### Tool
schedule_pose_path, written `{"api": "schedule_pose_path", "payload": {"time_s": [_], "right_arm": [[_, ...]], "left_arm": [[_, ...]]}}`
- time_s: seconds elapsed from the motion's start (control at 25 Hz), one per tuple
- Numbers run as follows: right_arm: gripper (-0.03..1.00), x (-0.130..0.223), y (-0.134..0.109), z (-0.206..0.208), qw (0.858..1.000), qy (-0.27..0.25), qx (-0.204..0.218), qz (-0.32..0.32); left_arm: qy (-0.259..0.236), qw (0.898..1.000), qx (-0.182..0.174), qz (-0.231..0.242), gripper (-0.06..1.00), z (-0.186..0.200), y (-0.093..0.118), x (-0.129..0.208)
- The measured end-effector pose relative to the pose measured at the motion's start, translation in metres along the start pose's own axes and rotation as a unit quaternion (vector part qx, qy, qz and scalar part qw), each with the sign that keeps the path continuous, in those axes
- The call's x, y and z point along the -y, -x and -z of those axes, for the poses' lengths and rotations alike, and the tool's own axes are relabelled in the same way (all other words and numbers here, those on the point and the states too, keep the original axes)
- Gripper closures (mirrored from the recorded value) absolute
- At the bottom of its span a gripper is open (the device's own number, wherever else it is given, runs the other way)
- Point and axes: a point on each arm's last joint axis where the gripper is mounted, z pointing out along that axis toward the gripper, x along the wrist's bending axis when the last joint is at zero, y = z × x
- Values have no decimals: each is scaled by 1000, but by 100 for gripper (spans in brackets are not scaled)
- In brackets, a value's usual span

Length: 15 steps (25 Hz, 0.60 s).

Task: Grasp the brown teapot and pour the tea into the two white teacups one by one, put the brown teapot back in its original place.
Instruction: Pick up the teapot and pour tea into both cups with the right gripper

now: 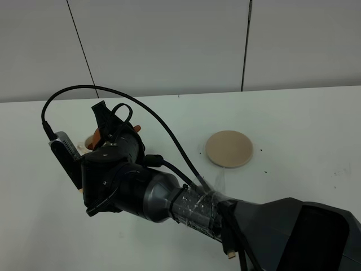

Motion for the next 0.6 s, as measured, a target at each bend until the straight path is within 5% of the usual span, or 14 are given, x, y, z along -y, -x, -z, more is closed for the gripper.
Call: {"api": "schedule_pose_path", "payload": {"time_s": [0.28, 0.6], "right_arm": [[88, 3, 2, 5, 998, 11, -34, -45], [88, 30, 35, 18, 988, 18, -61, -141]], "left_arm": [[0, 1000, 0, 0, 57, 0, 0, 0], [0, 1000, 0, 0, 57, 0, 0, 0]]}}
